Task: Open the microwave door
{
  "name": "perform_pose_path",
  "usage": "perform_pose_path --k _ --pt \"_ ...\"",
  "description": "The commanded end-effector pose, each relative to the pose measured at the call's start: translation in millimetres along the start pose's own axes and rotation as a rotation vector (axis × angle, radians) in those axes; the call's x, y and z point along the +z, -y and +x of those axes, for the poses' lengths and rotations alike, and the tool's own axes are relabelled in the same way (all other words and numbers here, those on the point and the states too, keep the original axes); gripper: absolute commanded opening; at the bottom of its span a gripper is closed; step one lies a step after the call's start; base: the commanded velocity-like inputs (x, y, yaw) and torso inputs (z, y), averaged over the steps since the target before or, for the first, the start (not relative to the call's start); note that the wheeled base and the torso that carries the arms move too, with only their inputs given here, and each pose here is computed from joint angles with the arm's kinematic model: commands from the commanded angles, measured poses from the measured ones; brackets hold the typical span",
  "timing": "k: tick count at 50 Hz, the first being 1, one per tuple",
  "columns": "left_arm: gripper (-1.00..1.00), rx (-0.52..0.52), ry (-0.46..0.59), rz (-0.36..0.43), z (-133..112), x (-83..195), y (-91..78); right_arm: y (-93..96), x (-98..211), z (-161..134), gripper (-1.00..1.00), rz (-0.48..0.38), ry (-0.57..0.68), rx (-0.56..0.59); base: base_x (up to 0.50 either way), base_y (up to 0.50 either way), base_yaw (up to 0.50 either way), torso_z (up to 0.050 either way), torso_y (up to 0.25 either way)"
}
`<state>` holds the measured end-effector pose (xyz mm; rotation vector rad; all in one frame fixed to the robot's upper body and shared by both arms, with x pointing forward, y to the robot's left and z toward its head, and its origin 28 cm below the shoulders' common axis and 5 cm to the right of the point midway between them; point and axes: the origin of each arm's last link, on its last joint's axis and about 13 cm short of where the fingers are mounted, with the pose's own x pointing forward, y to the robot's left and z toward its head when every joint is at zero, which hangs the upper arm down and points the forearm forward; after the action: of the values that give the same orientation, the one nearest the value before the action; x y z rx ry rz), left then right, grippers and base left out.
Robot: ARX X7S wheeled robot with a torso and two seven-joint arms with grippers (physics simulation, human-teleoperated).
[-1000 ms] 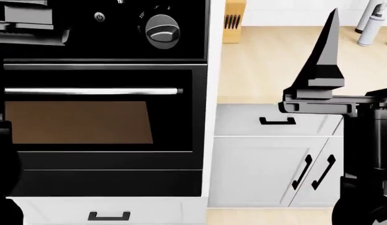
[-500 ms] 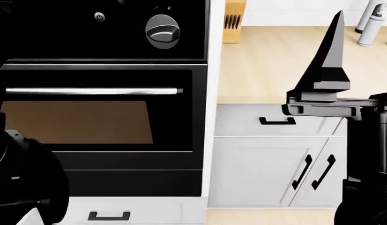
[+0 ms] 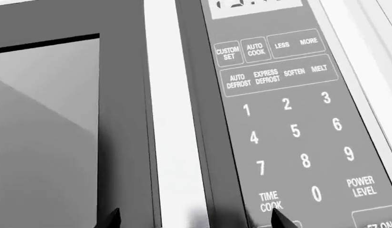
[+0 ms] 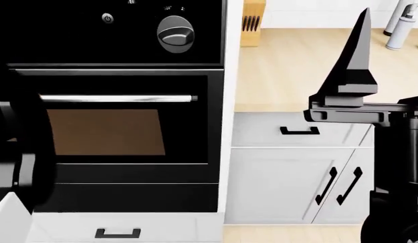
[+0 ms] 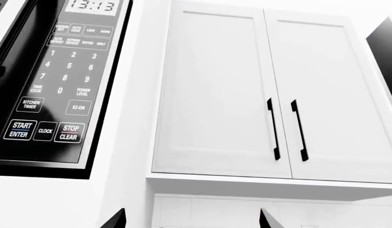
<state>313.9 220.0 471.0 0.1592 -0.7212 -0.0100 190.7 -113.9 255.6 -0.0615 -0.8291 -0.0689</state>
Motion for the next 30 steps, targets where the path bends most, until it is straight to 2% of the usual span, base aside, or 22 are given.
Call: perform_pose_path --k 1,30 --pt "1.0 0.031 -0.024 0.048 20 -7 -4.4 0.1 0 1 1.0 -0.003 0.0 0.0 0.0 0.0 0.0 0.0 0.0" --pt "1.0 0.057 -0.11 0.095 35 -34 -8.6 1.9 4 1 1.0 -0.013 0.005 -0.008 0.0 0.0 0.0 0.0 0.0"
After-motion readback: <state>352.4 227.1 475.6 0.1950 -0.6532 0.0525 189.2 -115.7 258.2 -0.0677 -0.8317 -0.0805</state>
